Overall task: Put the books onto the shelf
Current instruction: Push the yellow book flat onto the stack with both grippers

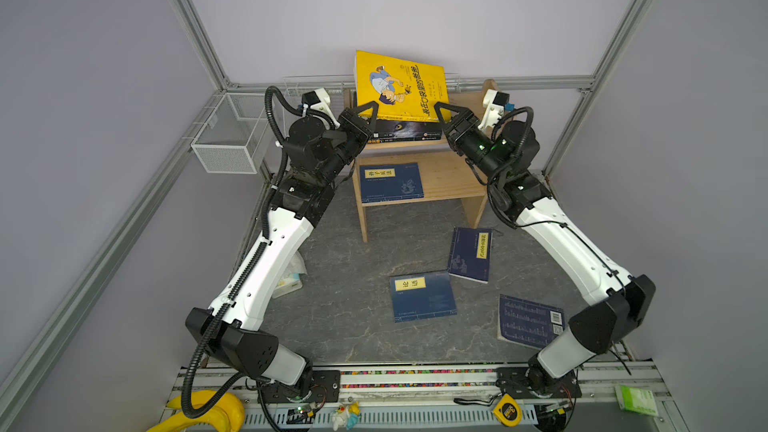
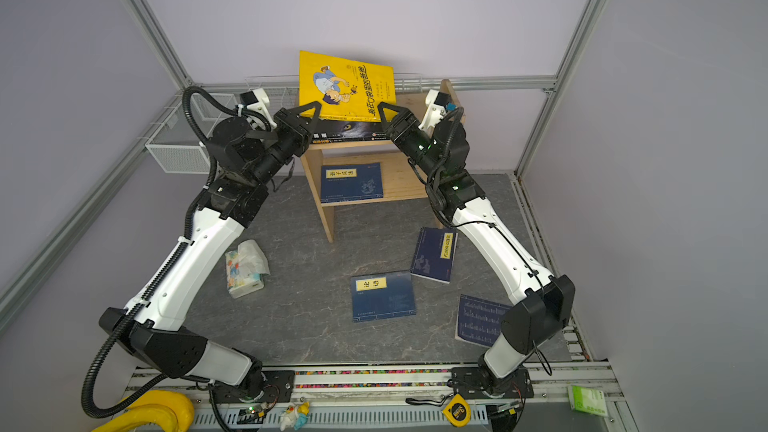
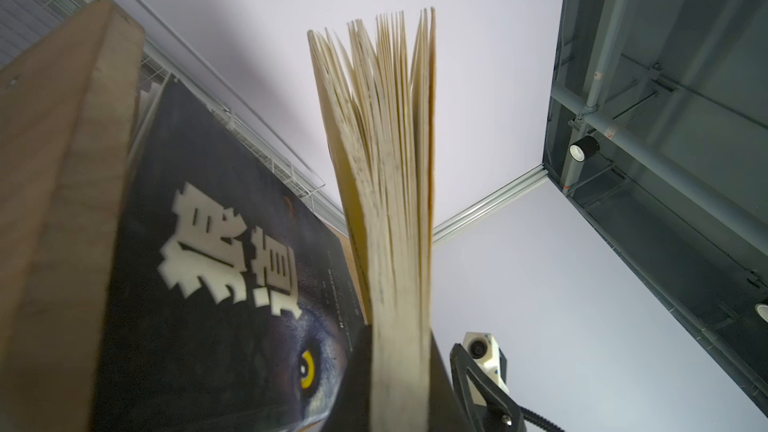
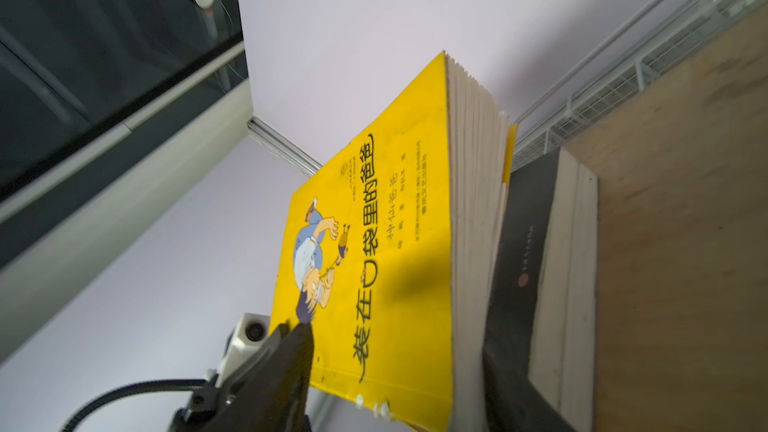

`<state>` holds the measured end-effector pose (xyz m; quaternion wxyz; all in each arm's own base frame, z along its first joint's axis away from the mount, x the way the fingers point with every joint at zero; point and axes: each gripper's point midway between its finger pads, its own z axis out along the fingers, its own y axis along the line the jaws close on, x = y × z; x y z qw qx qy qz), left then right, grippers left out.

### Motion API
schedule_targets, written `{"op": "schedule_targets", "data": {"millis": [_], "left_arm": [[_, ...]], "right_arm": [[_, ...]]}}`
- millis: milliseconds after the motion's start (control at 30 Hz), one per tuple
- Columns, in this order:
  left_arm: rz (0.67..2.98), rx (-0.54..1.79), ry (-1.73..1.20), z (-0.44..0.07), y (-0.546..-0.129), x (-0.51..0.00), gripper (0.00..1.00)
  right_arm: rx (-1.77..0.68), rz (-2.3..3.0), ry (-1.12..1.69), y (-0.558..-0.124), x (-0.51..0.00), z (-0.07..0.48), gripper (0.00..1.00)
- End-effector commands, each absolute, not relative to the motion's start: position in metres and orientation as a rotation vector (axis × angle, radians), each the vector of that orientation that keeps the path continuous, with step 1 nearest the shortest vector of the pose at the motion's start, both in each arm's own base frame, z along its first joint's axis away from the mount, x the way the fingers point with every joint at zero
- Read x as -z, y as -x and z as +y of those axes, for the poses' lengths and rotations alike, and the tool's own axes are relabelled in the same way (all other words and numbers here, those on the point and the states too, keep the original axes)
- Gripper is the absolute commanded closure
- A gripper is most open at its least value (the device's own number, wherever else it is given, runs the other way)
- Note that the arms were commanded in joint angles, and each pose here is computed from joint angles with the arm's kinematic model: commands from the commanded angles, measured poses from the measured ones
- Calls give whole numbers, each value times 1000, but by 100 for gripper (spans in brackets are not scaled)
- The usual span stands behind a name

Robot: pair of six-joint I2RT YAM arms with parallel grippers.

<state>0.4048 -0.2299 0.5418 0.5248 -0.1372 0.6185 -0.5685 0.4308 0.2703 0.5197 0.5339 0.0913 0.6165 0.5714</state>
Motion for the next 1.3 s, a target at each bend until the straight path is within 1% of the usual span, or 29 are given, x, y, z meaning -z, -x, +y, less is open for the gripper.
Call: {"op": "schedule_targets", "data": {"millis": [0, 133, 233, 467, 567, 733, 1100, 1267], "left_arm": [[1450, 1304, 329, -219, -403, -554, 100], [1463, 1319, 323, -221, -401, -556, 100], [1469, 1334, 300, -224, -399, -560, 100], [1471, 1380, 308, -220, -399, -563, 100], [1477, 1451, 317, -223, -403, -561, 100], [1479, 1496, 314, -226, -404, -559, 100], [1497, 1484, 329, -220, -406, -554, 100], [1496, 1497, 343, -215, -409, -552, 100]], "right_arm": [[-1161, 1415, -144, -417, -550, 246, 33], [-1056, 1433, -96, -416, -550, 241, 30], [-1009, 1449, -51, -416, -552, 242, 29], [-1016, 1502, 26, -424, -548, 254, 31], [-1017, 1519, 29, -429, -543, 256, 31], [-1018, 1543, 36, -437, -536, 261, 34], [-1005, 1608, 13, -460, -508, 271, 42], [-1011, 1593, 19, -459, -511, 272, 43]]}}
